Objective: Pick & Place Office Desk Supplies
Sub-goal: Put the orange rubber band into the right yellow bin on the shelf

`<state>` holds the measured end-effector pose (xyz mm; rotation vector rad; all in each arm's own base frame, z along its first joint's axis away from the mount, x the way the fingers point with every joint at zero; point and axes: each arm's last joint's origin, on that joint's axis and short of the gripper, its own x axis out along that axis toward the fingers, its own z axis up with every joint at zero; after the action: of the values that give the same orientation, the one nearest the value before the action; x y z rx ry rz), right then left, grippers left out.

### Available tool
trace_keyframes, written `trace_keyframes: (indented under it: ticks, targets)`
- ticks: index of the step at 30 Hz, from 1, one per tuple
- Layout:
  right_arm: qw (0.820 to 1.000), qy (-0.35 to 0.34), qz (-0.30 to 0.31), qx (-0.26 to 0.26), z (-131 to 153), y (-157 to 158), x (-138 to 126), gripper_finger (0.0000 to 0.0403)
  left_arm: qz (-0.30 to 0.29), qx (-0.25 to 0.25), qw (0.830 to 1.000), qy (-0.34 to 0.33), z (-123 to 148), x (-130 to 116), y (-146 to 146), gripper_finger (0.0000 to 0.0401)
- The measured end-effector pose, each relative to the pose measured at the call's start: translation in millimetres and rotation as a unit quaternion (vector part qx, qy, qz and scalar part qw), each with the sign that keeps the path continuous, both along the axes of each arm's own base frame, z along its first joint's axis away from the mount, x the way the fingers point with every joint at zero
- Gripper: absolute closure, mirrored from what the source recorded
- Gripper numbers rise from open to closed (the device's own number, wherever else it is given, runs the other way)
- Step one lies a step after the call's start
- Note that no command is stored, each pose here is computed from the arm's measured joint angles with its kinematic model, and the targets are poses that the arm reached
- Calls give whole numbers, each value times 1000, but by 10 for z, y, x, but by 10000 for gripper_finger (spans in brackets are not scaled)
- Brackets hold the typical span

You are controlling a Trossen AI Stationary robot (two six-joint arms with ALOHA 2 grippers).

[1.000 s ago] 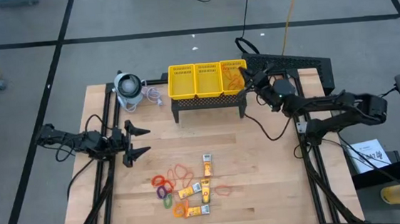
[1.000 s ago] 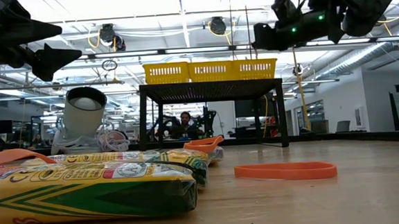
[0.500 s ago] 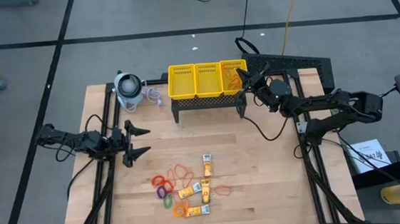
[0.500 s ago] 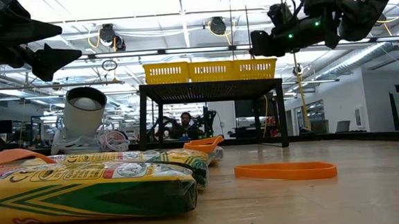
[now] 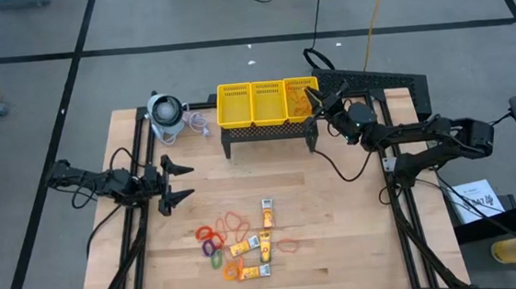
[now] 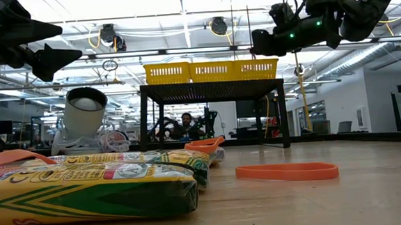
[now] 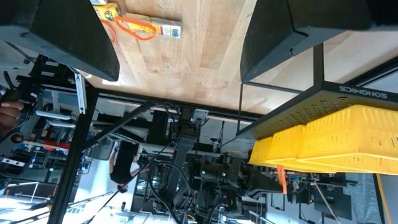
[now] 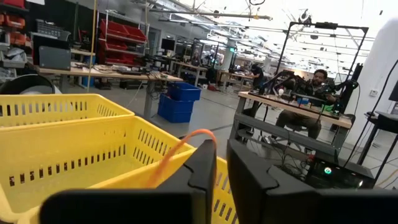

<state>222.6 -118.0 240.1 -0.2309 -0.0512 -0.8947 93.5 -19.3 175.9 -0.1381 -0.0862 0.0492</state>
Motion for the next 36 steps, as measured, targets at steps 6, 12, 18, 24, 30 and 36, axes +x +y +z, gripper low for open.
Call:
trace_keyframes:
  ticks: [6,12,18,24,30,36]
  targets:
    - [1000,0,0,0,0,0,0,320,0,0,1000,0,0,0,0,61]
    - [1000,-5,1,5,0,0,0,283,0,0,1000,0,0,0,0,61]
    - [1000,-20,3,17,-1,0,0,264,0,0,1000,0,0,0,0,61]
    - [1000,-21,3,16,5,2,-4,261,0,0,1000,0,0,0,0,61]
    - [999,-27,6,25,57,11,-14,261,0,0,1000,0,0,0,0,61]
    - [994,19,6,106,109,-28,70,261,0,0,1000,0,0,0,0,61]
